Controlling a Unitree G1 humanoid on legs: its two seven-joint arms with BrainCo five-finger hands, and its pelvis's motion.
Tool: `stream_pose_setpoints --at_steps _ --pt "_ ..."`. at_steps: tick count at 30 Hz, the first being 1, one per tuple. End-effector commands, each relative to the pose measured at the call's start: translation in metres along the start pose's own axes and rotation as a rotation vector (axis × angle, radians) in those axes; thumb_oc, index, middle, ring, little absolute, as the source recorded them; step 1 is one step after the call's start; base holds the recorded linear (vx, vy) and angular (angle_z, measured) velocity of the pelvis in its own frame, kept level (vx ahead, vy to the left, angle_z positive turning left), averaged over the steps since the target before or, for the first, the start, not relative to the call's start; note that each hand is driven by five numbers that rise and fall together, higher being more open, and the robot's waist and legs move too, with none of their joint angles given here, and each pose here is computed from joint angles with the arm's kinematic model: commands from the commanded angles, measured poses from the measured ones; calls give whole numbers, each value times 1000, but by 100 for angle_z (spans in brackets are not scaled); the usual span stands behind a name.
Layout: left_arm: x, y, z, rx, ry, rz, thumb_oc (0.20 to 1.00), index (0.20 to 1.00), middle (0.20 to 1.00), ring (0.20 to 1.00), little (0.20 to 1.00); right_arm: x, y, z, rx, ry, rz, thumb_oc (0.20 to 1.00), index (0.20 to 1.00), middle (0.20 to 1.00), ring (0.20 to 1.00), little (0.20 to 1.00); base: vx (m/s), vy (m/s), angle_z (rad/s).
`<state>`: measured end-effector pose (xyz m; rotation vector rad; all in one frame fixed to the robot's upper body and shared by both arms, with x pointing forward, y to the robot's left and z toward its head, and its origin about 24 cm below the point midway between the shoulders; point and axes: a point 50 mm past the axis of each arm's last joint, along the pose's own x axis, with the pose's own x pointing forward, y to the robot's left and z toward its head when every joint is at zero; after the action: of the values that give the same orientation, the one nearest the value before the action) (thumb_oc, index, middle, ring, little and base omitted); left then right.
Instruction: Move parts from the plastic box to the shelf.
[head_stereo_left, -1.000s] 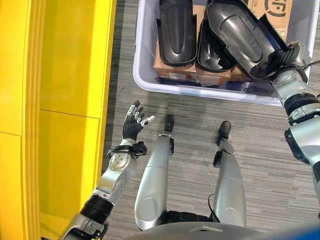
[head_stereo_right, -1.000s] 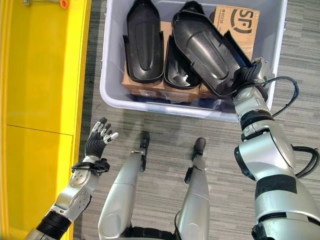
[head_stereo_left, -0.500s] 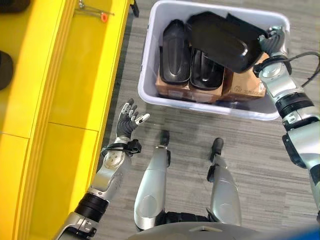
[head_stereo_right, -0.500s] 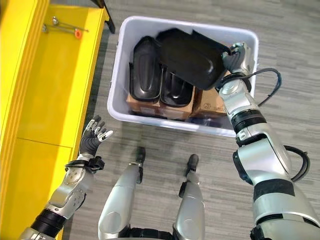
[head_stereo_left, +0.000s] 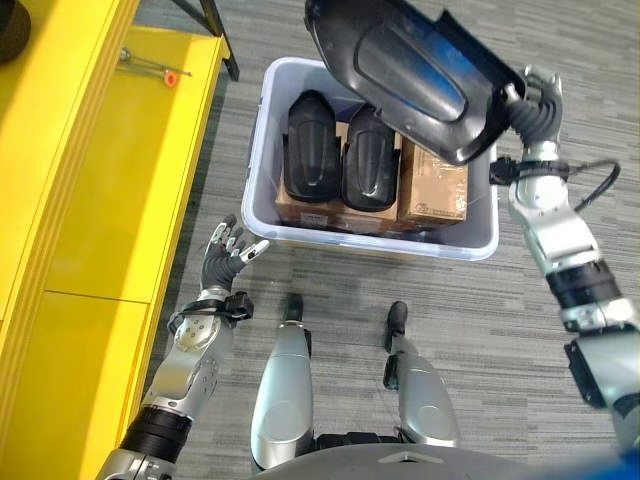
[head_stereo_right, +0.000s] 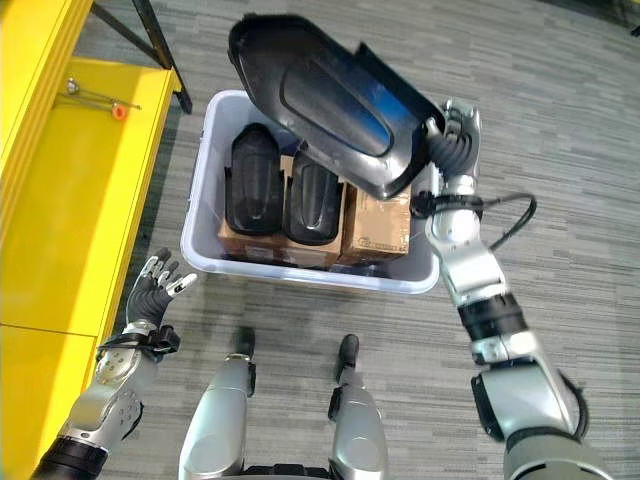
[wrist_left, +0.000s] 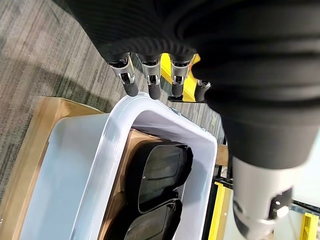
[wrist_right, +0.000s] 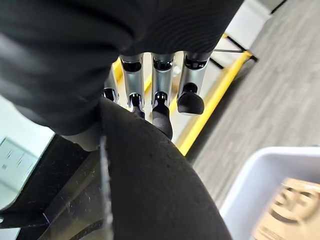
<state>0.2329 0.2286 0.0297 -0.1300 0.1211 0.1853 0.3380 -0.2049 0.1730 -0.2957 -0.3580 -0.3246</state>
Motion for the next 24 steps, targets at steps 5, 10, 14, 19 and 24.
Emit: stream_pose_setpoints --at_steps 5,10,14,19,24 --pt "-23 5 -23 -2 75 14 1000 1000 1000 1000 1000 -34 -9 0 227 -47 18 200 200 200 200 200 79 -16 -4" --pt "-31 14 -31 10 105 65 1000 1000 1000 1000 1000 -59 -3 -12 281 12 77 200 200 200 200 200 49 -36 -5" --pt "-37 19 -37 -3 128 107 1000 1000 1000 1000 1000 -71 3 -18 328 52 131 200 200 200 200 200 11 -89 -8" --pt "-49 28 -45 -50 150 186 1000 1000 1000 1000 1000 -68 13 -7 353 13 206 200 200 200 200 200 -77 -173 -8" --pt "-49 30 -55 -81 181 242 1000 1000 1000 1000 1000 -53 20 11 358 -64 229 200 200 200 200 200 -181 -237 8"
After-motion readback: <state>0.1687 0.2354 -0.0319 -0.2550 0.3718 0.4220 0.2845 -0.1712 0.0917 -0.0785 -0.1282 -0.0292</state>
